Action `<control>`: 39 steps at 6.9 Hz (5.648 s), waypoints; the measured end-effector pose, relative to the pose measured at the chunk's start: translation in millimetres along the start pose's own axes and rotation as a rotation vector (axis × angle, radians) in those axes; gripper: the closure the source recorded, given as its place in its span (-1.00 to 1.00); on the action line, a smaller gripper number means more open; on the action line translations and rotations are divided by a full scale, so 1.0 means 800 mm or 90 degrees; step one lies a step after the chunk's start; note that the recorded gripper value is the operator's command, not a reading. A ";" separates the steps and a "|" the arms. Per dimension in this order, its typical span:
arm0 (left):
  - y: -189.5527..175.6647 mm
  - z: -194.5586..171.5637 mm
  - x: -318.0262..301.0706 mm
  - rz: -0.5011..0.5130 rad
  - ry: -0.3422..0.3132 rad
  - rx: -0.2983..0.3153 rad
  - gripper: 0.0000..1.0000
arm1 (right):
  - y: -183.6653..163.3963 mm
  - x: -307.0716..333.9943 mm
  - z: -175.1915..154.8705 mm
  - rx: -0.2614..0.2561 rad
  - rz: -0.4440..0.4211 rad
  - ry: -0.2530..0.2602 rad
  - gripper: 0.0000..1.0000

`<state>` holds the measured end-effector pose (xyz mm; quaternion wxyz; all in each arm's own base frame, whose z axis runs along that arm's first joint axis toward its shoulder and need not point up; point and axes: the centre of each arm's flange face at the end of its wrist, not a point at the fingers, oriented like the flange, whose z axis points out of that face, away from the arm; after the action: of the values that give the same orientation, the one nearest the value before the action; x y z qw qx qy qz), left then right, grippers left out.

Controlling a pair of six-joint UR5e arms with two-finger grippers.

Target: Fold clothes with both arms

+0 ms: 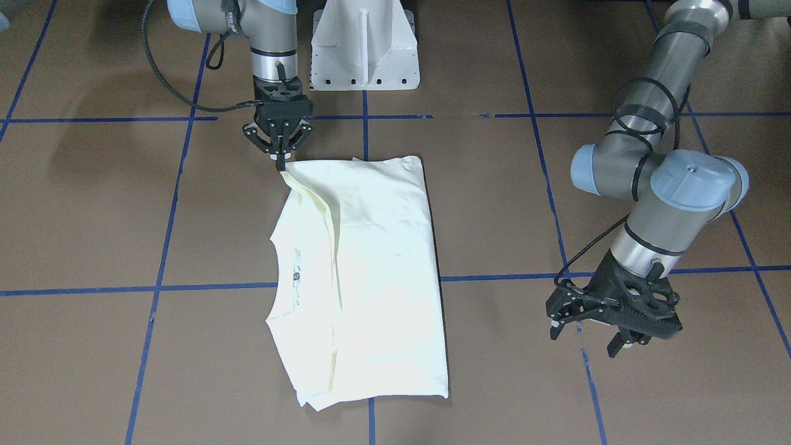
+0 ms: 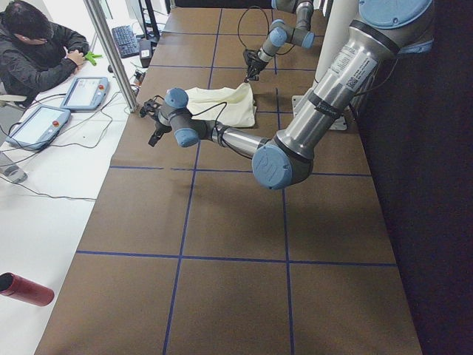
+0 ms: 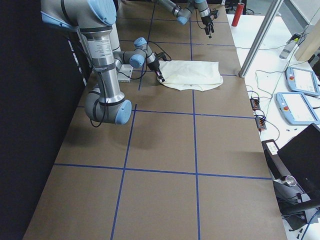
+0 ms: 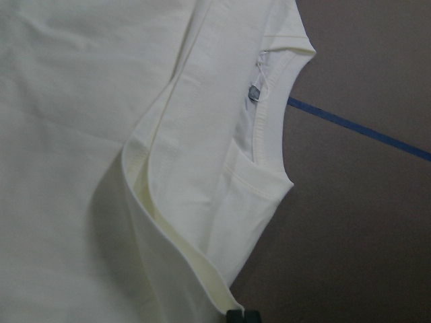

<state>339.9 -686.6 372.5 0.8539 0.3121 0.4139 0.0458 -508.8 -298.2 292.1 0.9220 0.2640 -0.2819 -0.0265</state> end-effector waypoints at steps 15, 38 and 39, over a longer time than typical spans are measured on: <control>0.163 -0.069 0.217 -0.252 0.167 -0.063 -0.99 | -0.047 0.057 -0.065 -0.041 0.433 -0.297 -0.92; 0.362 -0.082 0.400 -0.457 0.137 -0.178 1.00 | -0.005 0.040 -0.037 -0.107 0.699 -0.184 -0.11; 0.361 -0.083 0.400 -0.458 0.137 -0.177 1.00 | 0.004 0.025 -0.030 -0.120 0.725 -0.161 -0.18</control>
<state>552.4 -314.6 289.8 0.8015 0.0221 0.5736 -0.1678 -479.8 -287.8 286.9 0.7697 -0.0177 -0.4835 0.4165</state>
